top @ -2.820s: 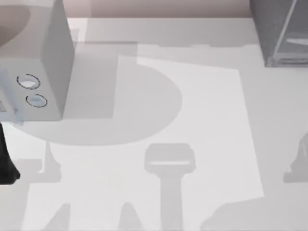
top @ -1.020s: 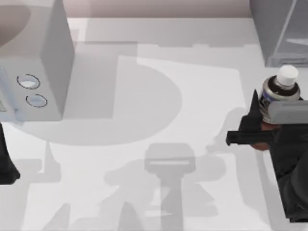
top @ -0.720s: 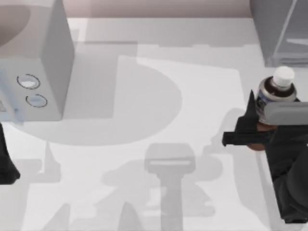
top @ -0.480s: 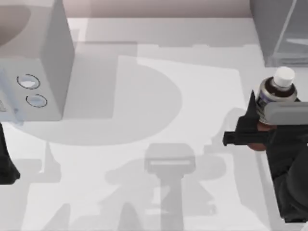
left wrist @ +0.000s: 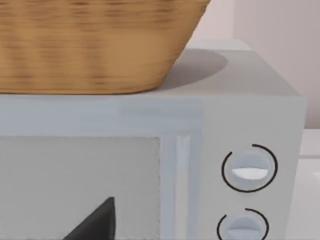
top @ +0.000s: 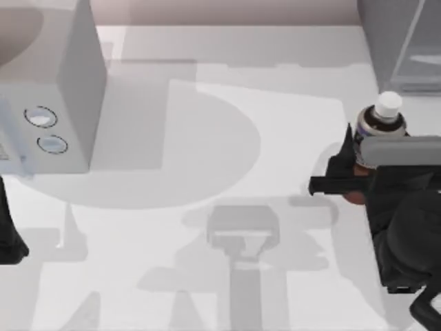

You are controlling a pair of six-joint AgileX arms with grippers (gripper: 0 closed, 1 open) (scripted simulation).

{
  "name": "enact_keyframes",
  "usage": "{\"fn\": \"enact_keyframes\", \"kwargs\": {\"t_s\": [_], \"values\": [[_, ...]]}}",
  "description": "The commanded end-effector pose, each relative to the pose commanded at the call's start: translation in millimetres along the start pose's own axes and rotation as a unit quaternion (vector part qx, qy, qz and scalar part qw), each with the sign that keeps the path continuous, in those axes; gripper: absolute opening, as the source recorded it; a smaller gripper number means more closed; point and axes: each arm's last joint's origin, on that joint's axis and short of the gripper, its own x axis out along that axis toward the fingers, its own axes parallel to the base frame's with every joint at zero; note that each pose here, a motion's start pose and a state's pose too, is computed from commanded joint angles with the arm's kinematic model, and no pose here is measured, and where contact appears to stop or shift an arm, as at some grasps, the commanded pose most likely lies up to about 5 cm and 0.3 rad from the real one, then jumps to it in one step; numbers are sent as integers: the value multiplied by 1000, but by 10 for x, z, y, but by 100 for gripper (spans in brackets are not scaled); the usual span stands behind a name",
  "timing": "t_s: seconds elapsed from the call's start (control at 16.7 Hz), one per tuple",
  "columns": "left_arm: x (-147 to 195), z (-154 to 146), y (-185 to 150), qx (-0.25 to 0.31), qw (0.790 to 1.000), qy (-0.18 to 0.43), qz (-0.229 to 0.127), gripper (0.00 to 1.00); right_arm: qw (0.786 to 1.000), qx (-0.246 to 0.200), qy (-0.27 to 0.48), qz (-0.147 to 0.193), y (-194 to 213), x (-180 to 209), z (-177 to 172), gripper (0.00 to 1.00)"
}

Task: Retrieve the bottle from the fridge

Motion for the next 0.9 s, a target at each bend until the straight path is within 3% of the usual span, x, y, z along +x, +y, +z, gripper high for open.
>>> {"fn": "enact_keyframes", "kwargs": {"t_s": [0.42,0.9], "values": [[0,0,0,0,1000,0,0,100,1000,5,-7,8,18,90,-65,0],[0,0,0,0,1000,0,0,100,1000,5,-7,8,18,90,-65,60]]}}
